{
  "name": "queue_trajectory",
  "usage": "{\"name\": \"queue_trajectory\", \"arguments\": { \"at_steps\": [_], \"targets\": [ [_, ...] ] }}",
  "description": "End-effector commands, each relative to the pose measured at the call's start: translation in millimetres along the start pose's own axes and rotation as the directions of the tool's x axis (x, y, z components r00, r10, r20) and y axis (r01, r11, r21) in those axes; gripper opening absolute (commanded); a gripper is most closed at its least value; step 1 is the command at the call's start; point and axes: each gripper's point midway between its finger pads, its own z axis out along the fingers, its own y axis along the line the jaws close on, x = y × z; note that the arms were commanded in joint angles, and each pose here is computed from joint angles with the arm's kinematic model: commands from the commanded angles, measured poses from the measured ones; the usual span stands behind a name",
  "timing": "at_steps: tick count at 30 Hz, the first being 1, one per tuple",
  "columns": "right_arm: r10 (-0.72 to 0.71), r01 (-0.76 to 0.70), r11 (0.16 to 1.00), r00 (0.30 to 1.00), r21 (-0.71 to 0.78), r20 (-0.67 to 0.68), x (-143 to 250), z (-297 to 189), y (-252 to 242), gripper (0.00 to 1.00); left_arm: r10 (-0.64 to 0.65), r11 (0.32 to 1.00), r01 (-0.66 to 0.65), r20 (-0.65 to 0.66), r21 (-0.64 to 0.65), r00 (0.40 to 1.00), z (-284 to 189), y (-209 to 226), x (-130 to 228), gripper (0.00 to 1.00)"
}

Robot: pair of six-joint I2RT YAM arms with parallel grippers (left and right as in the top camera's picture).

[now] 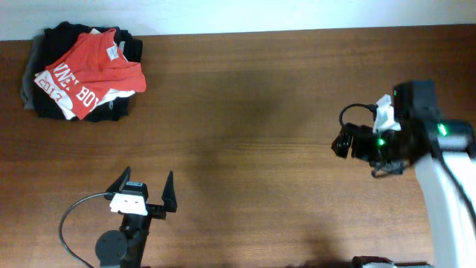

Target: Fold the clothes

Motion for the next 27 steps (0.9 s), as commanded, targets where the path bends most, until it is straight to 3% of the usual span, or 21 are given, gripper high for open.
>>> {"name": "queue_trajectory", "arguments": {
  "at_steps": [1,8,14,20,27],
  "targets": [
    [-0.097,0.09,0.995,0.981,0.051,0.167,7,-39,4,0.98,0.012,1.0,-0.012,0.0,-0.013,1.0,0,3,1,0.99],
    [-0.154,0.167,0.986,0.867,0.015,0.473,33,-63,2,0.98,0.012,1.0,-0.012,0.0,-0.013,1.0,0,3,1,0.99],
    [-0.165,0.281,0.958,0.715,-0.063,0.68,58,-19,-3,0.98,0.012,1.0,-0.012,0.0,-0.013,1.0,0,3,1,0.99],
    [-0.155,0.421,0.898,0.572,-0.126,0.806,58,16,10,0.98,0.012,1.0,-0.012,0.0,-0.013,1.0,0,3,1,1.0],
    [-0.13,0.48,0.871,0.427,-0.102,0.895,44,32,11,0.98,0.012,1.0,-0.012,0.0,-0.013,1.0,0,3,1,0.99]
  ]
}}
